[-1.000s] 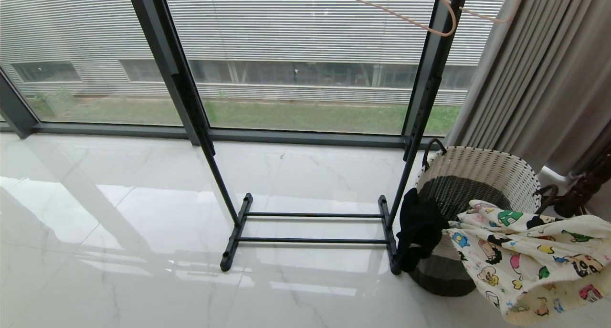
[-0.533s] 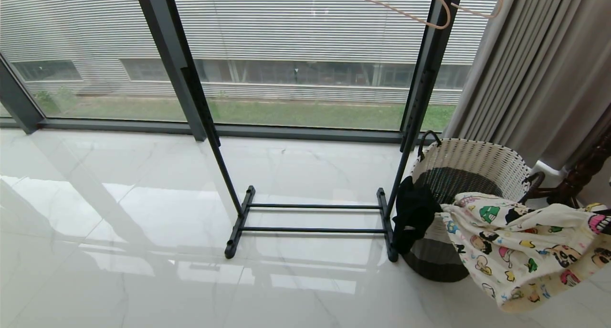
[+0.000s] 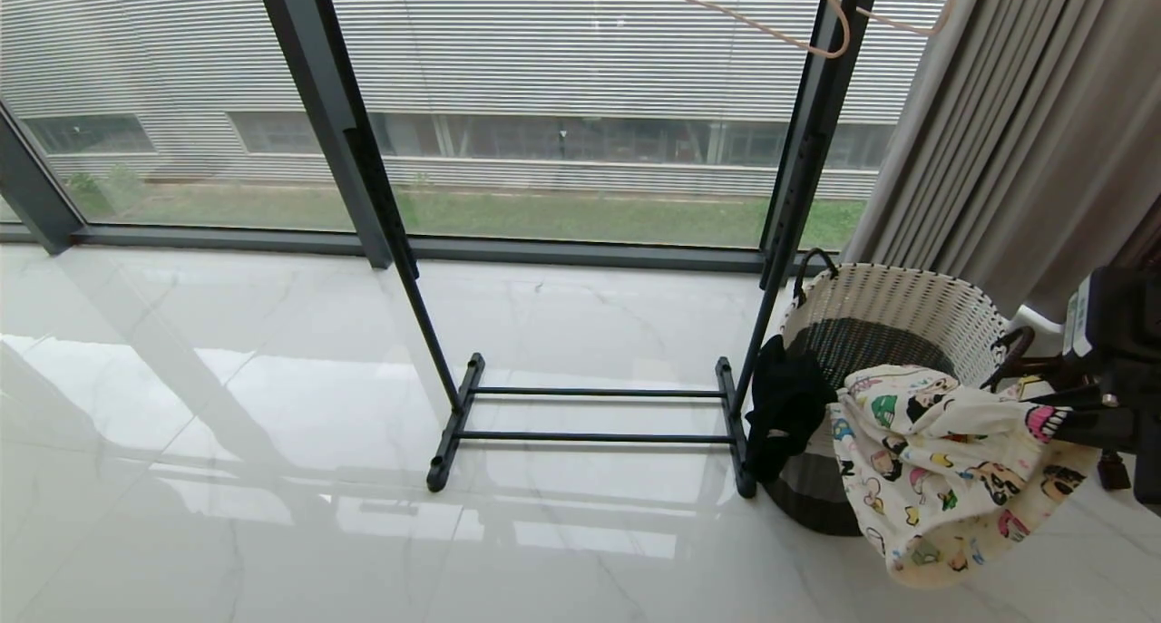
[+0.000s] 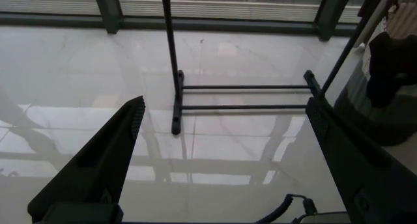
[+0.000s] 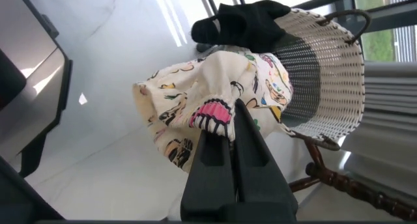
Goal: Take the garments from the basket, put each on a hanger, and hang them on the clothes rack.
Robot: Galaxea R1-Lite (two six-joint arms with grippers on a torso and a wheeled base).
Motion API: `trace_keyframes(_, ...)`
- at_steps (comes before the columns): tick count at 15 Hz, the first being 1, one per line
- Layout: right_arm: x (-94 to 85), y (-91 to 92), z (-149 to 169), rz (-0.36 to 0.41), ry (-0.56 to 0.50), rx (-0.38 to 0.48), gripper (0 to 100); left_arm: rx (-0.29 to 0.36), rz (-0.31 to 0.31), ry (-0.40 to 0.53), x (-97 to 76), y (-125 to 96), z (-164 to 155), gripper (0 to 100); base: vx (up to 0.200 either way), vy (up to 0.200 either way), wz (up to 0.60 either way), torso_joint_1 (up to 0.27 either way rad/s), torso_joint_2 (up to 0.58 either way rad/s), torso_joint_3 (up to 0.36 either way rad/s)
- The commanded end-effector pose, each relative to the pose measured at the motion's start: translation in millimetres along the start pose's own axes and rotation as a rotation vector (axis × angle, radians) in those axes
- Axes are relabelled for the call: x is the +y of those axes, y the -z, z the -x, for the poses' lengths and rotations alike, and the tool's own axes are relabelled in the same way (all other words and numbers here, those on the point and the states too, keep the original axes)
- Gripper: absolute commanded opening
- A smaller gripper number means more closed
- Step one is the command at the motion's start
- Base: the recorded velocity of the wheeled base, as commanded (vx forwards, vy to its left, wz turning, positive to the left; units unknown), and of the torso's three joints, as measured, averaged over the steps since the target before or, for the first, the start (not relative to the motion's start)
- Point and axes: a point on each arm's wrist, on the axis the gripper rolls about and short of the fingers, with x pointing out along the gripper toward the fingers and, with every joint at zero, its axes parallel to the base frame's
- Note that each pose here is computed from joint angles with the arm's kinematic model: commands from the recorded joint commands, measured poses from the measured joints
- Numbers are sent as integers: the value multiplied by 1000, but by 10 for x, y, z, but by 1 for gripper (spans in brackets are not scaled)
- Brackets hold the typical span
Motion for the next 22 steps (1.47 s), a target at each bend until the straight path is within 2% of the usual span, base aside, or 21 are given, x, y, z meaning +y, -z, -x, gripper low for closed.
trace_keyframes(1, 36, -10, -92, 13, -34, 18, 0, -16, 157, 125, 43, -994, -241, 100, 0, 0, 0, 0, 0, 0)
trace_keyframes(2, 41, -10, -116, 12, -42, 24, 0, -22, 213, 125, 58, -1365, -509, 100, 0, 0, 0, 0, 0, 0)
trace_keyframes(3, 44, -10, -127, 6, -51, 23, 0, -11, 220, 123, 69, -1593, -827, 100, 0, 0, 0, 0, 0, 0)
trace_keyframes(4, 44, -14, -137, 0, -56, 21, 0, 15, 213, 145, 53, -1683, -1117, 100, 0, 0, 0, 0, 0, 0)
trace_keyframes(5, 42, -16, -135, -2, -55, 20, 0, 30, 194, 228, -47, -1748, -1396, 100, 0, 0, 0, 0, 0, 0)
trace_keyframes(6, 37, -21, -130, -8, -53, 18, 0, 39, 193, 299, -203, -1785, -1648, 100, 0, 0, 0, 0, 0, 0)
trace_keyframes(7, 34, -24, -128, -19, -51, 16, 0, 75, 188, 328, -384, -1766, -1853, 100, 0, 0, 0, 0, 0, 0)
trace_keyframes(9, 20, -41, -118, -41, -43, 3, 0, 198, 164, 351, -812, -1567, -2080, 100, 0, 0, 0, 0, 0, 0)
trace_keyframes(11, -25, -91, -60, -94, -19, -28, 0, 361, 207, 427, -1451, -1243, -2114, 100, 0, 0, 0, 0, 0, 0)
trace_keyframes(12, -29, -94, -45, -114, -16, -33, 0, 393, 200, 480, -1741, -1147, -2096, 100, 0, 0, 0, 0, 0, 0)
trace_keyframes(14, -22, -95, -29, -119, -18, -40, 0, 422, 142, 542, -2289, -895, -2031, 100, 0, 0, 0, 0, 0, 0)
trace_keyframes(15, -7, -106, -23, -112, -24, -47, 0, 425, 144, 580, -2587, -797, -1948, 100, 0, 0, 0, 0, 0, 0)
trace_keyframes(16, -1, -108, -12, -111, -26, -53, 0, 429, 150, 603, -2706, -761, -1905, 100, 0, 0, 0, 0, 0, 0)
trace_keyframes(17, -3, -113, 16, -116, -22, -63, 0, 429, 142, 656, -3076, -681, -1832, 100, 0, 0, 0, 0, 0, 0)
trace_keyframes(18, -3, -108, 60, -126, -16, -75, 0, 418, 140, 661, -3307, -628, -1852, 100, 0, 0, 0, 0, 0, 0)
trace_keyframes(20, 1, -92, 110, -130, -8, -88, 0, 386, 163, 656, -3673, -564, -1980, 100, 0, 0, 0, 0, 0, 0)
trace_keyframes(22, 7, -84, 149, -129, -3, -99, 0, 370, 175, 661, -3934, -458, -2101, 100, 0, 0, 0, 0, 0, 0)
